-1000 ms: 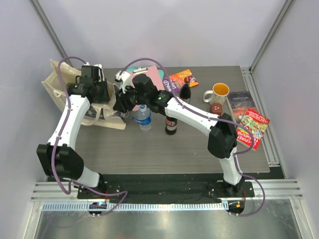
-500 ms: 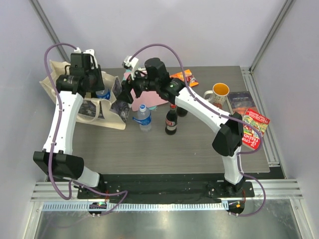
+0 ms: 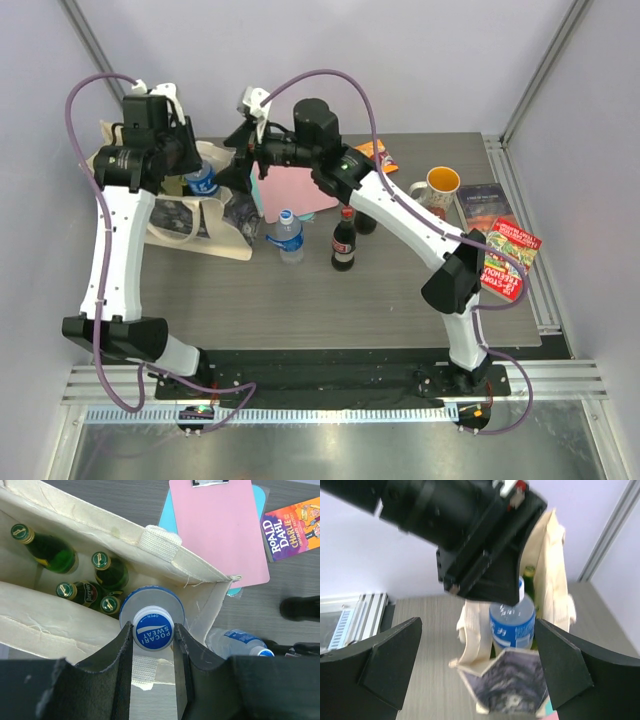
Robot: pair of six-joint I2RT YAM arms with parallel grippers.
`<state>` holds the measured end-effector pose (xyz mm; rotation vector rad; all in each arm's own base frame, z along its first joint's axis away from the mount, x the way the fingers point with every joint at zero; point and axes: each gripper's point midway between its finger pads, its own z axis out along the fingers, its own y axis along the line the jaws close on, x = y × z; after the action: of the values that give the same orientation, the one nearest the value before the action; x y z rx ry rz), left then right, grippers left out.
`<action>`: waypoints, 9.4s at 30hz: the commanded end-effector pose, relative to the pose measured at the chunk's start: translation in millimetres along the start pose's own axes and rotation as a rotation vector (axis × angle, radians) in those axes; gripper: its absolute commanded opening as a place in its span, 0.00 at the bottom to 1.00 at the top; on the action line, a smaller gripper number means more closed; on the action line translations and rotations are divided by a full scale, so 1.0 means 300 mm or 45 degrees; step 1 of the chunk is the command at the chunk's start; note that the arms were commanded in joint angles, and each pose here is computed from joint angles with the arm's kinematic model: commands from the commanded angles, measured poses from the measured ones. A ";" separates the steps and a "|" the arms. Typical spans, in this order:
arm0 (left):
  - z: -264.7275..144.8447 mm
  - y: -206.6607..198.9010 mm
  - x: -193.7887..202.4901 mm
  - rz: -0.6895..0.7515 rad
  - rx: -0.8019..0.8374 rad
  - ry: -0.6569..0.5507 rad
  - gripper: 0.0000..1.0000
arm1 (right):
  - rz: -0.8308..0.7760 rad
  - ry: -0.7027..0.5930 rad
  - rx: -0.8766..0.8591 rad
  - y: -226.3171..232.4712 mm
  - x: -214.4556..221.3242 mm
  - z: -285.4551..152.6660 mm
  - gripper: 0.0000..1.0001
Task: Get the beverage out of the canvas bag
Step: Take out the drink from the canvas bag, then place the drink at the center of the board, then take out the drink from the canvas bag.
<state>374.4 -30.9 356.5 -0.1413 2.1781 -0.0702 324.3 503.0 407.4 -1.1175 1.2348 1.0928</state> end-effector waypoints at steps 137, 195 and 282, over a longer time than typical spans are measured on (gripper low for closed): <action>-0.294 0.060 0.101 -0.509 0.076 -0.561 0.93 | -0.054 -0.269 1.286 -0.180 0.231 -1.307 0.06; -0.213 0.079 0.041 -0.375 -0.038 -0.427 0.94 | -0.053 0.060 0.570 -0.017 0.277 -1.078 1.00; 0.314 0.303 0.134 -0.447 -0.096 -0.043 0.80 | -0.674 0.303 -0.164 0.292 0.405 0.192 0.08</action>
<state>407.2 46.3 240.7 -0.6306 2.1290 -0.2128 265.8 577.1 268.6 -1.6165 0.9518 0.5708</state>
